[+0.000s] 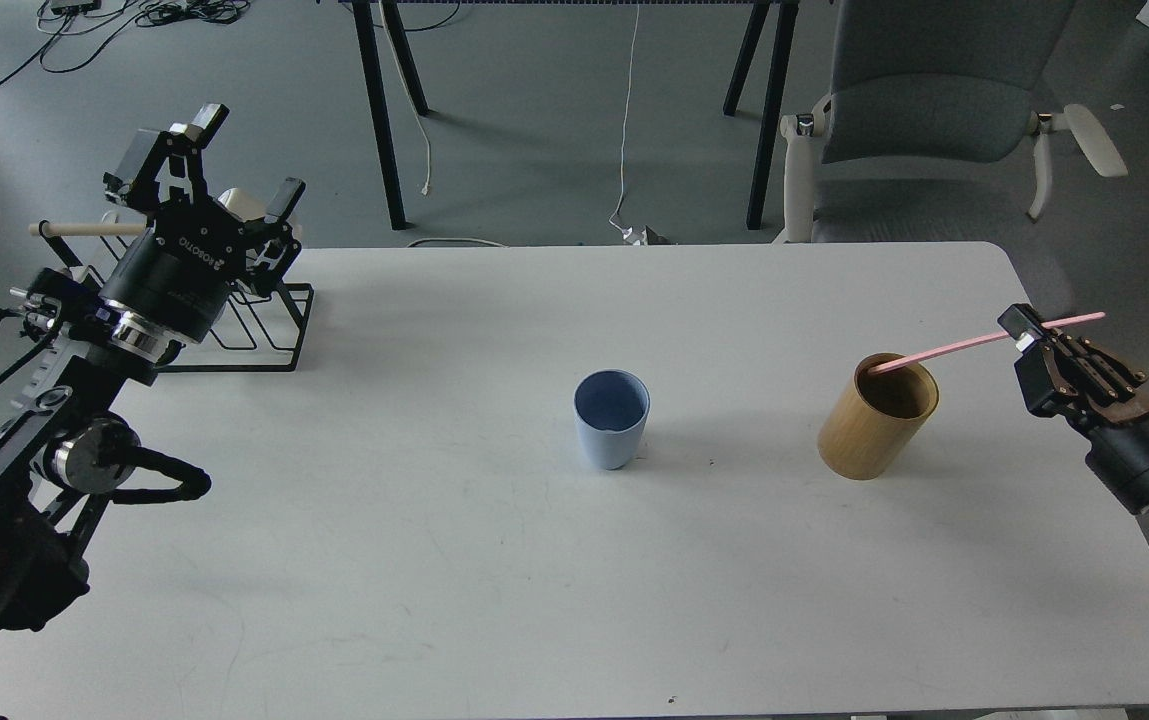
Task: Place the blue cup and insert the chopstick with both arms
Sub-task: 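Pull the pink chopstick up out of the tan cup with the right gripper, then carry the chopstick over the blue cup and lower it inside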
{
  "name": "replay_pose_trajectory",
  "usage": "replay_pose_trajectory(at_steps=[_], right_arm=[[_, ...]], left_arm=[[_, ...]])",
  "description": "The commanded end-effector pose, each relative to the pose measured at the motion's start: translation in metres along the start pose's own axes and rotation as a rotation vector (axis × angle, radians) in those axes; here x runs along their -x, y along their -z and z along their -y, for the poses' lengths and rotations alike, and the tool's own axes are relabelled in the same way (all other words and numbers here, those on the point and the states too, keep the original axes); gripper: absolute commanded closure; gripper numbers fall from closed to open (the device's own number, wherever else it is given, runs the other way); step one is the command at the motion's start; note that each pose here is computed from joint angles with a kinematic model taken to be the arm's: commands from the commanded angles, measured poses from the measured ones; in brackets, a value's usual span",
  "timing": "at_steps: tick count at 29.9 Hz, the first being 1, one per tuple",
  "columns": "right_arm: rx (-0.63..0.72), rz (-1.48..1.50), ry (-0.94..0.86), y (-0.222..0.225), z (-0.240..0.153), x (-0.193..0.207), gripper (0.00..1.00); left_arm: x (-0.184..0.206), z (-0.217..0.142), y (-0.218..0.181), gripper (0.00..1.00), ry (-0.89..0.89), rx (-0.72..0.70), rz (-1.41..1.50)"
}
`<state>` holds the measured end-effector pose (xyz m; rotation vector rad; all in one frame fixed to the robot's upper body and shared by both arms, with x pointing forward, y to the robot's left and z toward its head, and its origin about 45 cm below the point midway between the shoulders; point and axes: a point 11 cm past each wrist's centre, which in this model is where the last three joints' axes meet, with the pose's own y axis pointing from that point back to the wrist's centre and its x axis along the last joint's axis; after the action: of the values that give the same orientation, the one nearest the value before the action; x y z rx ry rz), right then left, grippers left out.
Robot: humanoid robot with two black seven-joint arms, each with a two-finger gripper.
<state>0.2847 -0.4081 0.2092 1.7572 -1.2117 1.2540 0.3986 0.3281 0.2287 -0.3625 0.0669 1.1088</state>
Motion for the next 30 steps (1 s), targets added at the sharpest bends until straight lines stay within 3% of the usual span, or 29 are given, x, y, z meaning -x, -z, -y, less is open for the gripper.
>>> replay_pose_trajectory(at_steps=[1, 8, 12, 16, 21, 30], right_arm=[[-0.041, -0.007, -0.009, 0.012, -0.001, -0.026, 1.0], [-0.115, 0.007, -0.085, 0.037, 0.011, -0.071, 1.0], [-0.202, -0.014, -0.163, 0.057, 0.039, -0.096, 1.0], [-0.337, 0.028, -0.158, 0.097, 0.082, -0.082, 1.0], [-0.469, -0.055, 0.009, 0.133, 0.139, -0.042, 1.0], [-0.565, -0.208, 0.145, 0.152, 0.163, -0.02, 1.0]], left_arm=[[-0.001, -0.001, 0.003, 0.03, -0.007, -0.005, -0.003], [-0.009, -0.005, 0.008, 0.03, -0.034, -0.023, -0.002], [-0.012, -0.008, 0.013, 0.03, -0.046, -0.035, -0.003], [-0.009, -0.008, 0.023, 0.03, -0.056, -0.044, -0.022], [-0.01, -0.008, 0.026, 0.03, -0.063, -0.05, -0.024], [-0.013, -0.01, 0.029, 0.03, -0.074, -0.059, -0.023]])
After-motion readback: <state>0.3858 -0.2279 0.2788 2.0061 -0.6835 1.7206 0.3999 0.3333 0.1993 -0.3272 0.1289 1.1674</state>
